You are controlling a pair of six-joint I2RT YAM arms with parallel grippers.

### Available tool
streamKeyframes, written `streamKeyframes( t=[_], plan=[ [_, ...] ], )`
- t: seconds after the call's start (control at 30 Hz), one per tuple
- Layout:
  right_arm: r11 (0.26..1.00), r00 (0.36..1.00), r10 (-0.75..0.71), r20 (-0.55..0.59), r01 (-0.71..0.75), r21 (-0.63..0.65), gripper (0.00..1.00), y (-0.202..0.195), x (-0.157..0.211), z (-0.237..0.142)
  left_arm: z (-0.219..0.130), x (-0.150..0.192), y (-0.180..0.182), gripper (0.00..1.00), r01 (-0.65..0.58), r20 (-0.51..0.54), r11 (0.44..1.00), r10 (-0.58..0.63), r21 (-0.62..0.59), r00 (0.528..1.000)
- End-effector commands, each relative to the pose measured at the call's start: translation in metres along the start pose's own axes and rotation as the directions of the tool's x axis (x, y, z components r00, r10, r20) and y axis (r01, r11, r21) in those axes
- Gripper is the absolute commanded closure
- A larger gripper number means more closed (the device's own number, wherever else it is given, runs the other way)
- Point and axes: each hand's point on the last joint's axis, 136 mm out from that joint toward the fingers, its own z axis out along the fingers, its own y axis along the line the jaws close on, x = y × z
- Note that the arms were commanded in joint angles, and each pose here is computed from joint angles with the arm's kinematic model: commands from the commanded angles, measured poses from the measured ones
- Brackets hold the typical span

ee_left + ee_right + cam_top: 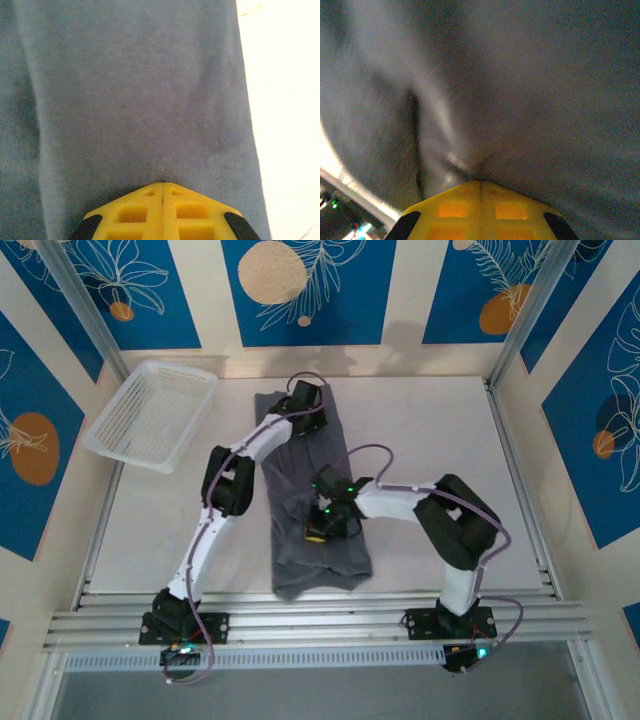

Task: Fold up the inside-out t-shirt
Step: Rotate the T-shirt at the center of the table.

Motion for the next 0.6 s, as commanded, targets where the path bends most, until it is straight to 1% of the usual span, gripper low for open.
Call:
streamKeyframes(
  t=[0.0, 0.07, 0.13, 0.2, 0.27, 0.3, 0.33, 0.4, 0.43, 0.47, 0.57],
  plan=[
    [0.991, 0.997, -0.076, -0.03, 0.072, -0.109, 0.99, 0.035, -0.009, 0.001, 0.01, 0.016, -0.01, 1.0, 0.043, -0.084, 0.998, -0.039, 0.051, 0.996],
    [0.983, 0.994, -0.111, -0.01, 0.108, -0.15, 0.98, 0.054, -0.015, -0.01, -0.007, -0.003, -0.027, 0.99, 0.019, -0.05, 0.995, -0.014, 0.096, 0.999],
    [0.976, 0.988, -0.143, 0.053, 0.15, -0.161, 0.97, 0.061, -0.017, -0.028, -0.039, -0.028, -0.044, 0.85, -0.034, 0.005, 0.994, 0.033, 0.106, 0.999],
    [0.976, 0.977, -0.15, 0.151, 0.17, -0.133, 0.93, 0.054, -0.018, -0.052, -0.082, -0.052, -0.061, 0.65, -0.087, 0.055, 0.988, 0.081, 0.124, 0.995],
    [0.981, 0.963, -0.145, 0.227, 0.17, -0.096, 0.86, 0.036, -0.015, -0.072, -0.127, -0.068, -0.071, 0.54, -0.117, 0.102, 0.983, 0.103, 0.144, 0.989],
    [0.982, 0.953, -0.143, 0.266, 0.169, -0.079, 0.79, 0.025, -0.012, -0.083, -0.149, -0.071, -0.071, 0.5, -0.125, 0.125, 0.98, 0.107, 0.155, 0.986],
    [0.983, 0.946, -0.142, 0.292, 0.169, -0.07, 0.72, 0.014, -0.008, -0.089, -0.171, -0.074, -0.07, 0.48, -0.134, 0.153, 0.977, 0.109, 0.166, 0.982],
    [0.982, 0.935, -0.139, 0.325, 0.174, -0.08, 0.52, -0.009, 0.007, -0.101, -0.213, -0.064, -0.052, 0.48, -0.148, 0.198, 0.98, 0.12, 0.133, 0.973],
    [0.982, 0.937, -0.128, 0.325, 0.165, -0.088, 0.5, -0.02, 0.014, -0.103, -0.232, -0.057, -0.045, 0.48, -0.154, 0.209, 0.98, 0.125, 0.126, 0.97],
    [0.985, 0.938, -0.107, 0.33, 0.145, -0.092, 0.5, -0.032, 0.019, -0.106, -0.249, -0.043, -0.034, 0.47, -0.157, 0.203, 0.981, 0.132, 0.113, 0.97],
    [0.993, 0.946, -0.038, 0.322, 0.071, -0.092, 0.5, -0.061, 0.034, -0.11, -0.285, 0.002, 0.004, 0.48, -0.148, 0.16, 0.986, 0.134, 0.074, 0.978]
  ],
)
